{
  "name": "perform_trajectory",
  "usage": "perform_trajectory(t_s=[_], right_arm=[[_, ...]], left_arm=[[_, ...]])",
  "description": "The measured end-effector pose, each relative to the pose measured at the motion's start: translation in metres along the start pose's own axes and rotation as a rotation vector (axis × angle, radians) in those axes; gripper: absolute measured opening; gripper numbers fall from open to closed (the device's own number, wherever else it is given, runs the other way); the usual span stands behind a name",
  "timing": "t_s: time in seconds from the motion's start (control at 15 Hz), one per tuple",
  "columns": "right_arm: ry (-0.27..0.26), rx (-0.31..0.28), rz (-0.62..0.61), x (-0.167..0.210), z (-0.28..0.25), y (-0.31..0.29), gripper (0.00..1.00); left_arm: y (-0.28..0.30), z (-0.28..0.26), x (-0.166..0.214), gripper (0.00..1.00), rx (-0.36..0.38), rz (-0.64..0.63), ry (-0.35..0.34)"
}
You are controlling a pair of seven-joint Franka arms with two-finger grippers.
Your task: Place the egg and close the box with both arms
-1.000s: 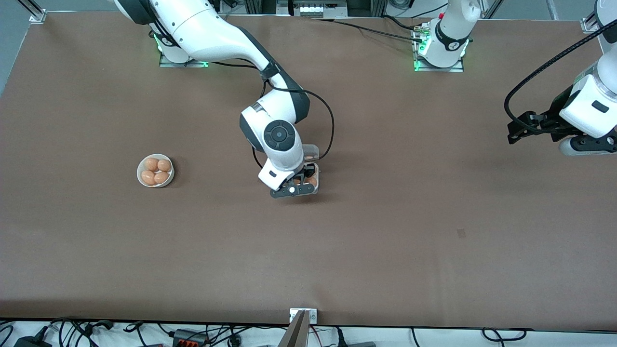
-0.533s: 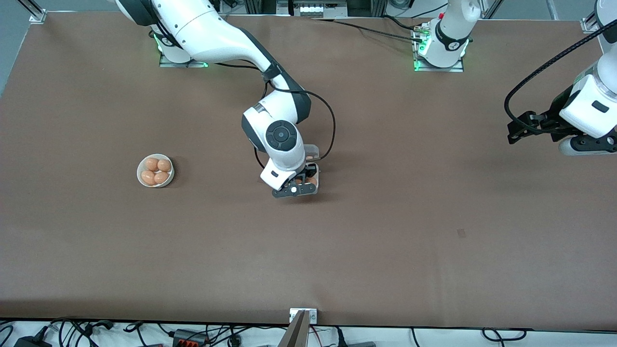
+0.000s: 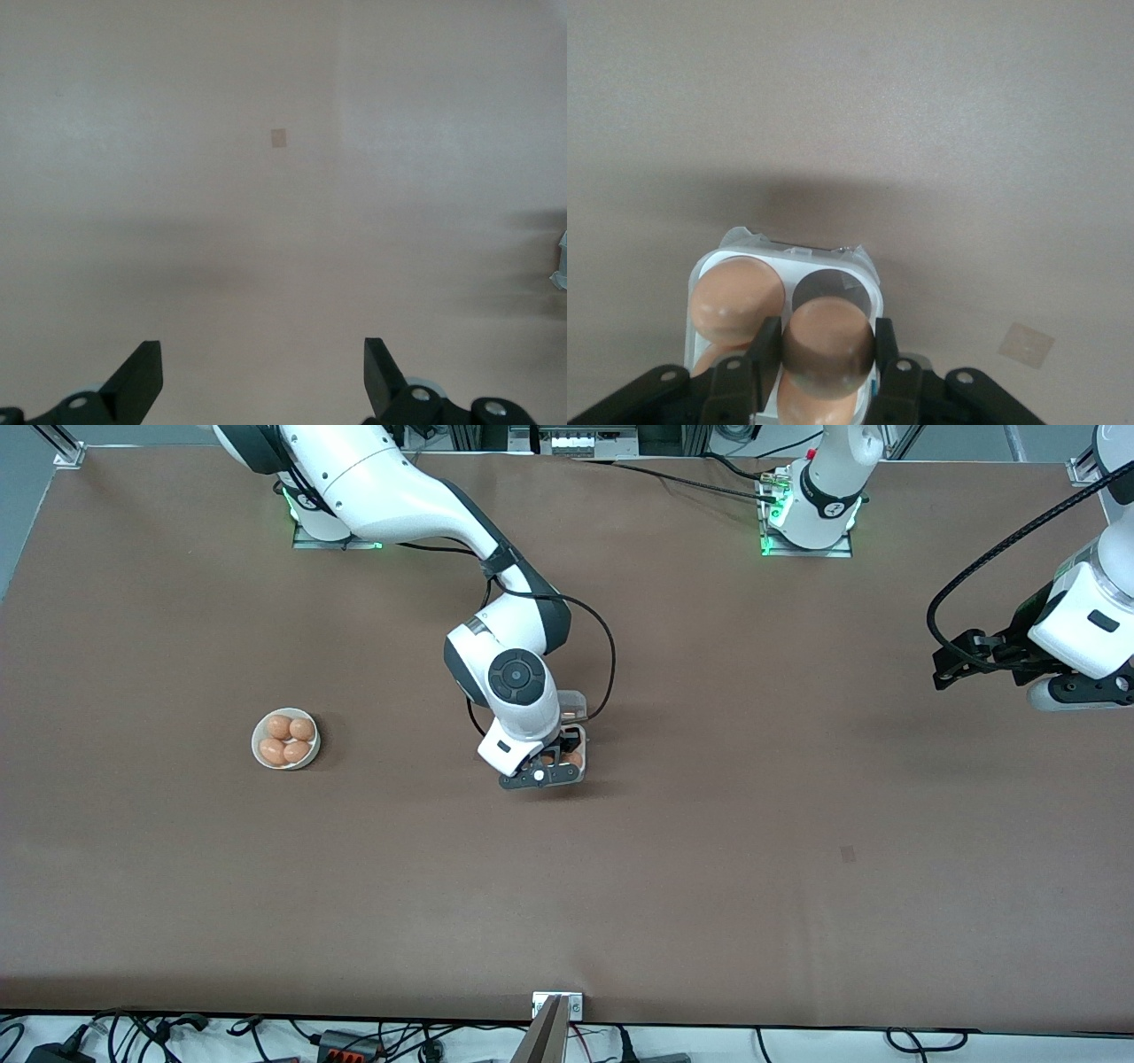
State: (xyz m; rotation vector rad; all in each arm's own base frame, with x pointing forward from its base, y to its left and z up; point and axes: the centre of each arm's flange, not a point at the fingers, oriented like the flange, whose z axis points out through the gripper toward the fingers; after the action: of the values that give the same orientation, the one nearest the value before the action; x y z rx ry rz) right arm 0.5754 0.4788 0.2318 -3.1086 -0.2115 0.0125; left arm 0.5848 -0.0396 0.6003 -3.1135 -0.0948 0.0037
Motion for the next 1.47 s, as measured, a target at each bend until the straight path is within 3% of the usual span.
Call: perform_trajectory(t_s=[0.13, 0.53, 0.67, 0.87, 1.13, 1.47], right_arm=[[0.001, 0.001, 0.0, 0.0, 0.0, 0.0, 0.52], [0.037, 0.009, 0.011, 0.011, -0.024, 0.004, 1.0], [0.053, 0.005, 0.023, 0.018, -0.044, 0.012, 1.0], [0.09, -0.011, 0.071, 0.033, -0.117, 0.045, 1.0], [0.062, -0.038, 0.12, 0.046, -0.211, 0.141, 1.0], [0.026, -0.049, 0.229, 0.06, -0.256, 0.267, 1.0]], left_arm=[[0.0, 0.0, 0.0, 1.0, 0.0, 0.0, 0.0], [0.0, 0.0, 0.0, 1.0, 0.0, 0.0, 0.0], [0.0, 0.0, 0.0, 1.0, 0.0, 0.0, 0.0], [0.0, 0.0, 0.0, 1.0, 0.0, 0.0, 0.0], [0.0, 0.0, 0.0, 1.0, 0.0, 0.001, 0.0], [0.001, 0.0, 0.0, 1.0, 0.0, 0.001, 0.0]])
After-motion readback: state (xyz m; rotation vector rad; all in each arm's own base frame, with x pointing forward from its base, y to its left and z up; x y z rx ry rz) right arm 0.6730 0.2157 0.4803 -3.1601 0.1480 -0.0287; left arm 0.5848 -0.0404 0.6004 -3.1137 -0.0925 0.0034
